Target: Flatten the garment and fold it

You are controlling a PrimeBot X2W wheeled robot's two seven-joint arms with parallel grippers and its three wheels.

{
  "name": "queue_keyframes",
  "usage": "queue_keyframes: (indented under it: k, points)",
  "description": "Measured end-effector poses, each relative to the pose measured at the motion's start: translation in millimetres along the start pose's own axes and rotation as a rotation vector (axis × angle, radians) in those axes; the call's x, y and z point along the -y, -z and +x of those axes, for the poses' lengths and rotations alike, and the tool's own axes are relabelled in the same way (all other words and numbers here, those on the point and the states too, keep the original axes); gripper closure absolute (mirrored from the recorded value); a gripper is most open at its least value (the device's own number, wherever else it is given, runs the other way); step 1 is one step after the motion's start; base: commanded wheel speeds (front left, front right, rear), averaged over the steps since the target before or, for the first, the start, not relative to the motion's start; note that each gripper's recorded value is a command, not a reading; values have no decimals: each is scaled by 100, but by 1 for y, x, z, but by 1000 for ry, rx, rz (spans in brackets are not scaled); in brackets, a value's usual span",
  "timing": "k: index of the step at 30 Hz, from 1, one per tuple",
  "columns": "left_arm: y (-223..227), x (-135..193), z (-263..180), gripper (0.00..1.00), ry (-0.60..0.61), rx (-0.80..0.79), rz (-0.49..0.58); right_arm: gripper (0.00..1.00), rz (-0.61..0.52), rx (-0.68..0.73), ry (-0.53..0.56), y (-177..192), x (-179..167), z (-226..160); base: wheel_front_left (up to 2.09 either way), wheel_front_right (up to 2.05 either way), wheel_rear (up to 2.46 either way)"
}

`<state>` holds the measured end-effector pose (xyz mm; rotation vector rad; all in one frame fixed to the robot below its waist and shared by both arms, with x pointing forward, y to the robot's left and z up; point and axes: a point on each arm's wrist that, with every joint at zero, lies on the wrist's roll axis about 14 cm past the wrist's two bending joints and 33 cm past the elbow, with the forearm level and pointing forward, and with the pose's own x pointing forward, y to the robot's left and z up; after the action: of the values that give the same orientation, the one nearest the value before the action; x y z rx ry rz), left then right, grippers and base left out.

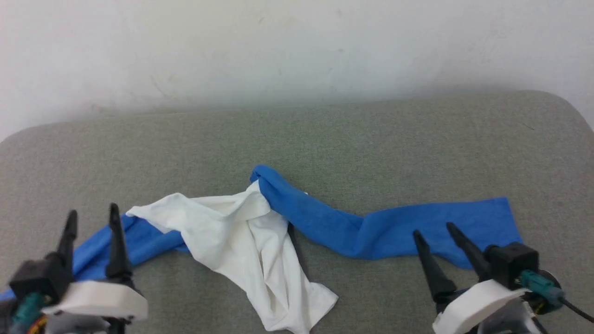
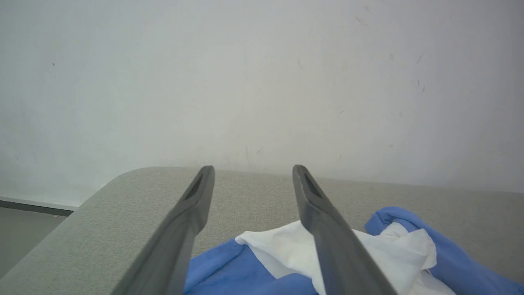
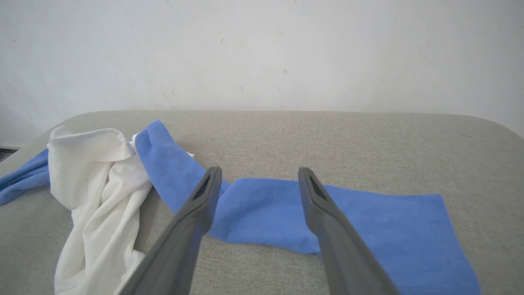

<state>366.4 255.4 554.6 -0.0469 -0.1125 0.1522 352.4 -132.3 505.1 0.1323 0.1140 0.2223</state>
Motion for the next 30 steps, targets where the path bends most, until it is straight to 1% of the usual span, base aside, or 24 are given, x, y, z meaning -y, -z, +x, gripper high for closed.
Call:
queue_keyframes:
  k: [3, 7, 12, 15, 18, 22, 23, 24, 25, 27, 30]
  points:
    - [7, 21, -11, 0, 25, -9, -13, 0, -21, -51, -50, 10, -9, 3, 0, 0, 0]
    - [17, 35, -23, 0, 26, -39, -51, 0, -77, -190, -148, 34, -23, 15, 0, 0, 0]
    - [24, 42, -31, 0, 19, -58, -81, 0, -145, -364, -302, 61, -52, 33, 0, 0, 0]
    - [28, 43, -34, 0, 15, -66, -95, 0, -191, -435, -366, 72, -62, 46, 0, 0, 0]
    - [27, 45, -32, 0, 18, -58, -107, 0, -222, -520, -401, 88, -67, 57, 0, 0, 0]
    - [28, 42, -32, 0, 0, -56, -119, 0, -256, -678, -442, 119, -72, 57, 0, 0, 0]
    - [30, 41, -32, 0, -4, -62, -118, 36, -257, -710, -449, 124, -73, 56, 0, 0, 0]
    - [33, 40, -34, 0, -7, -67, -116, 82, -252, -729, -451, 126, -73, 58, 0, 0, 0]
    - [35, 38, -35, 0, -13, -73, -117, 100, -250, -731, -456, 125, -75, 62, 0, 0, 0]
    - [39, 35, -37, 0, -21, -85, -116, 100, -238, -709, -467, 119, -80, 71, 0, 0, 0]
    - [41, 32, -39, 0, -30, -88, -115, 100, -242, -621, -497, 99, -92, 83, 0, 0, 0]
